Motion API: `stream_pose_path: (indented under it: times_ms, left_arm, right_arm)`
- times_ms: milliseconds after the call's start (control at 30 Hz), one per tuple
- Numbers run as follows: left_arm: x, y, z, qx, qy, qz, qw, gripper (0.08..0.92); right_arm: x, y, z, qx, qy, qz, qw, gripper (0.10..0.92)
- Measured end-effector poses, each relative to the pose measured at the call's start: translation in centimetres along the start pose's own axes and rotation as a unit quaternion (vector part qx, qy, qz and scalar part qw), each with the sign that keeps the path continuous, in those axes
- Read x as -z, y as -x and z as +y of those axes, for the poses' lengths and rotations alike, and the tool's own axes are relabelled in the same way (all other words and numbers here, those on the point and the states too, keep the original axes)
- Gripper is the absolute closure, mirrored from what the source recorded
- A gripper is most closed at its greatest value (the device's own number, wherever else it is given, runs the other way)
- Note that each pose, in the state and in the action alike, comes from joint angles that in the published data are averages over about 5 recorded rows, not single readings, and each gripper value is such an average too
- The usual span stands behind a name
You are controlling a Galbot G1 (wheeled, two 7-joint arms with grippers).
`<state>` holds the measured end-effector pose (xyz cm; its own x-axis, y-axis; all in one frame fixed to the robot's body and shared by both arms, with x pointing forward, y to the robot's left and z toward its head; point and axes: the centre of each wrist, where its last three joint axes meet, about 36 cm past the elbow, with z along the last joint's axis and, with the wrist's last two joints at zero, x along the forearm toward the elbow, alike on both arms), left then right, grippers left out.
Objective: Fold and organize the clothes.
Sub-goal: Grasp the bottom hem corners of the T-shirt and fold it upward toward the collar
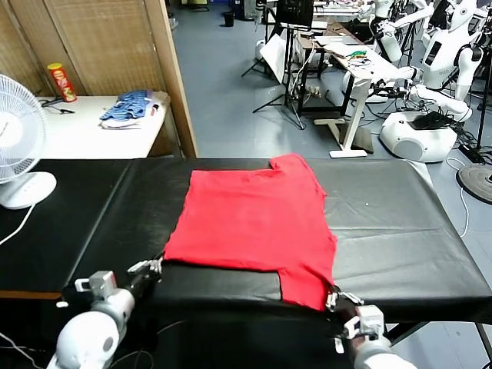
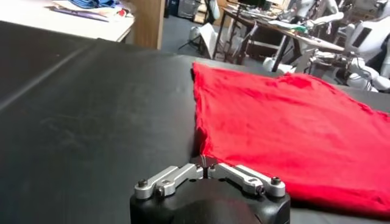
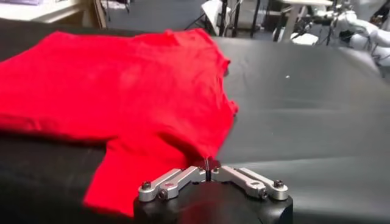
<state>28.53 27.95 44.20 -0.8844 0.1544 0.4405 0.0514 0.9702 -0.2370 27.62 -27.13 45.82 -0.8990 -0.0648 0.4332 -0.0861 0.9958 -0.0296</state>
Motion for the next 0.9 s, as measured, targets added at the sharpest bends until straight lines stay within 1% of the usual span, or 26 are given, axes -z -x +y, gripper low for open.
stream_pose_path:
  times_ms: [167,233,367,600,900]
  left_arm:
    - [0.8,0.3,-0.4,-0.001,-0.008,-0.031,0.999,0.874]
    - [1.2,0.9,-0.5,-0.005,-0.008,-0.040,0.999,0.874]
    - [1.8,2.7,-0.4,-0.010,-0.005,-0.052,0.999,0.874]
    - [2.6,6.5,0.4,-0.008,0.010,-0.059,0.998,0.874]
    - [3.5,11.9,1.2,0.008,0.040,-0.062,0.997,0.874]
  right_arm:
    - [0.4,3.7,-1.7,0.017,-0.008,-0.039,0.999,0.900]
    - [0.6,5.4,-2.2,0.021,-0.011,-0.053,0.998,0.900]
    - [0.7,8.6,-2.5,0.030,-0.015,-0.073,0.997,0.900]
    - [0.2,13.7,-2.1,0.042,-0.025,-0.085,0.995,0.900]
    - [0.3,19.5,-1.2,0.041,-0.034,-0.087,0.995,0.900]
